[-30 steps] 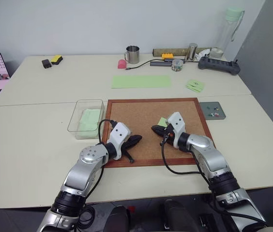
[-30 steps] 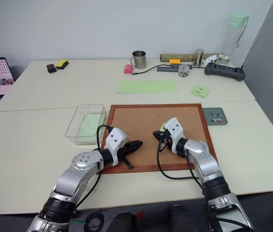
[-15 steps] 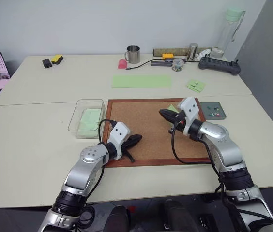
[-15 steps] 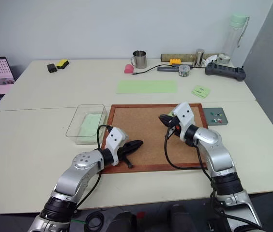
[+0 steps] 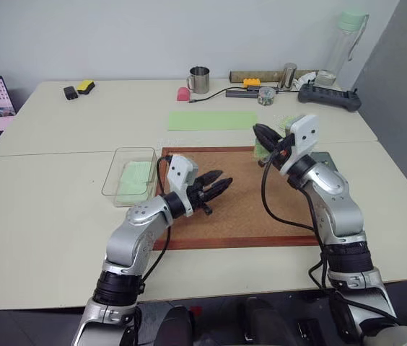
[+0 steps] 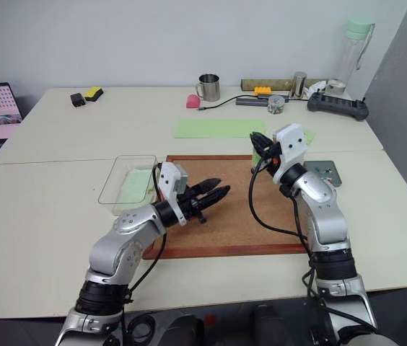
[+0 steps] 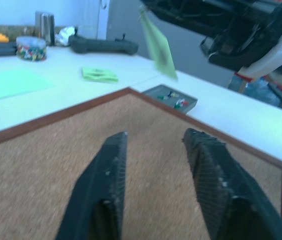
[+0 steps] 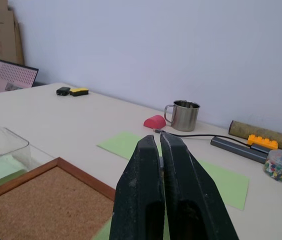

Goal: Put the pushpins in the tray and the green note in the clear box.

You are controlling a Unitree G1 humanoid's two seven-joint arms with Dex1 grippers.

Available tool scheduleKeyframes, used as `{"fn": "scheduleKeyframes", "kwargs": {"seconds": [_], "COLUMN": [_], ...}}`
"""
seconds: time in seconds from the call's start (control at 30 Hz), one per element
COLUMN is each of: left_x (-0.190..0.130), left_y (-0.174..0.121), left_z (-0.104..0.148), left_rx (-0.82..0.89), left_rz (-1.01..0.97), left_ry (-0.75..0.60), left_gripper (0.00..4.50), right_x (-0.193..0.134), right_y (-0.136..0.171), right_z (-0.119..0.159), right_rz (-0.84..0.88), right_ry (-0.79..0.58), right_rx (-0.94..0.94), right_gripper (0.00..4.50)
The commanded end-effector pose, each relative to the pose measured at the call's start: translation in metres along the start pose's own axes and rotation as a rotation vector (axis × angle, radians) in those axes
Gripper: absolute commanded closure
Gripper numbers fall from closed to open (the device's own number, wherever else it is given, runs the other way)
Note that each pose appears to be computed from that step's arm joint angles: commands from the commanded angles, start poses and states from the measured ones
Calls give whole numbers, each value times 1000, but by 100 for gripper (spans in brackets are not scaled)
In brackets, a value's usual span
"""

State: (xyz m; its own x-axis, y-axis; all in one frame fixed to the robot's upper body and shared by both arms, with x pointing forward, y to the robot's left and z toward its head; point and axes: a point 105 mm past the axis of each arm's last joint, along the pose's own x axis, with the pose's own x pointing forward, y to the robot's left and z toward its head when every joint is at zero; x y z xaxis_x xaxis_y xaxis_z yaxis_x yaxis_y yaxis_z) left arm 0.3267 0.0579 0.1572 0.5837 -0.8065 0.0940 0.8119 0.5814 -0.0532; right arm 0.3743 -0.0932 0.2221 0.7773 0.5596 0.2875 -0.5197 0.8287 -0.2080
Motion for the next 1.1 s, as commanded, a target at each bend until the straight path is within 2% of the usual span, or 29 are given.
{"fn": "scheduleKeyframes", "kwargs": {"seconds": [0.03,0.3,0.57,0.73,0.83,1.1], "left_x": [9,20,24,27,27,25], "left_y": [-7,-7,-5,-4,-5,-9], "left_z": [24,32,37,46,48,48], "left_rx": [21,-24,-41,-70,-80,-96], "left_rz": [-22,-19,-27,-31,-38,-65], "left_ry": [-88,-132,-153,-190,-197,-193], "left_gripper": [172,8,2,2,46,240], "right_x": [4,7,4,0,-1,-2], "right_y": [0,13,27,40,40,39], "right_z": [29,44,52,46,44,40], "right_rz": [-14,9,46,67,61,54], "right_ry": [-112,-160,-177,-157,-148,-135], "right_rx": [-3,37,111,155,158,155], "right_gripper": [450,450,450,450,450,450]}}
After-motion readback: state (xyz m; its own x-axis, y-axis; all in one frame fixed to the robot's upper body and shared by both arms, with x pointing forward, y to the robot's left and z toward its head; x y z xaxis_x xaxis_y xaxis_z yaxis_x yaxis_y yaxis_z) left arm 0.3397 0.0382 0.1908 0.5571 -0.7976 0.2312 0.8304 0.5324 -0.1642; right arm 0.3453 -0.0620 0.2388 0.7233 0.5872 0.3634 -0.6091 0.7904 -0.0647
